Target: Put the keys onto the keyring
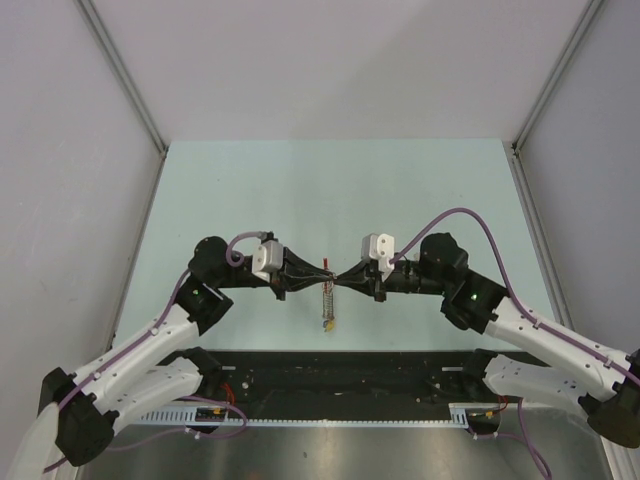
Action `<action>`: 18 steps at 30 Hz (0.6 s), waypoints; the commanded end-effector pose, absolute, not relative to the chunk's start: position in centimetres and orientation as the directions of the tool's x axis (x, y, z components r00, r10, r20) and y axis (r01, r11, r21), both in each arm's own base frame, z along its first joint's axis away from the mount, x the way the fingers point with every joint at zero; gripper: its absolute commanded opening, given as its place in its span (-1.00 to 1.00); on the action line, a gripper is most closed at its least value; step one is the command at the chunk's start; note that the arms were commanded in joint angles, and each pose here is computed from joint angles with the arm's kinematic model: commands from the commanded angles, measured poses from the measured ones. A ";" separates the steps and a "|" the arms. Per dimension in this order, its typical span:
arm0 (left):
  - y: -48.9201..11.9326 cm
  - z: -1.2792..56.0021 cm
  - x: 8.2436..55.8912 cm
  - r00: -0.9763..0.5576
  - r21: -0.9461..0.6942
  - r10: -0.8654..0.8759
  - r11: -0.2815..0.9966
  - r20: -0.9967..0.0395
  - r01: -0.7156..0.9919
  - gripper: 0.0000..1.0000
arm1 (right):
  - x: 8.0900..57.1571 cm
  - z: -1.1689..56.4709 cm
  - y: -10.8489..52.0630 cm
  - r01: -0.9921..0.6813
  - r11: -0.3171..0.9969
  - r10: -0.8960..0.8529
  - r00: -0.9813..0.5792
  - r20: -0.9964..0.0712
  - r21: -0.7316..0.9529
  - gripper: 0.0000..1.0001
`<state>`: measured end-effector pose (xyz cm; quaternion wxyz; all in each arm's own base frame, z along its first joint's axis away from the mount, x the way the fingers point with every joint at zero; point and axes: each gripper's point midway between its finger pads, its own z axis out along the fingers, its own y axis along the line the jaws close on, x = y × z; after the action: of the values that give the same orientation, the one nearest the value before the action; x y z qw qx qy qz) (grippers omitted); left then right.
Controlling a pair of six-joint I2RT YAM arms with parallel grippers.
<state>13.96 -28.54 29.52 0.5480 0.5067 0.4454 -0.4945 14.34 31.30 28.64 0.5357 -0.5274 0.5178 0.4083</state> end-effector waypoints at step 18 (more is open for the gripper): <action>-27.8 32.8 16.2 0.126 0.092 -0.172 0.195 -0.977 0.977 -0.99 | 14.8 32.2 31.0 -0.937 0.165 -0.084 0.298 -0.951 -0.308 -1.00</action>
<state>15.43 -28.36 30.11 0.5712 0.4617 0.4811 -0.4786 15.36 31.08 29.11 0.5698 -0.5362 0.5090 0.3589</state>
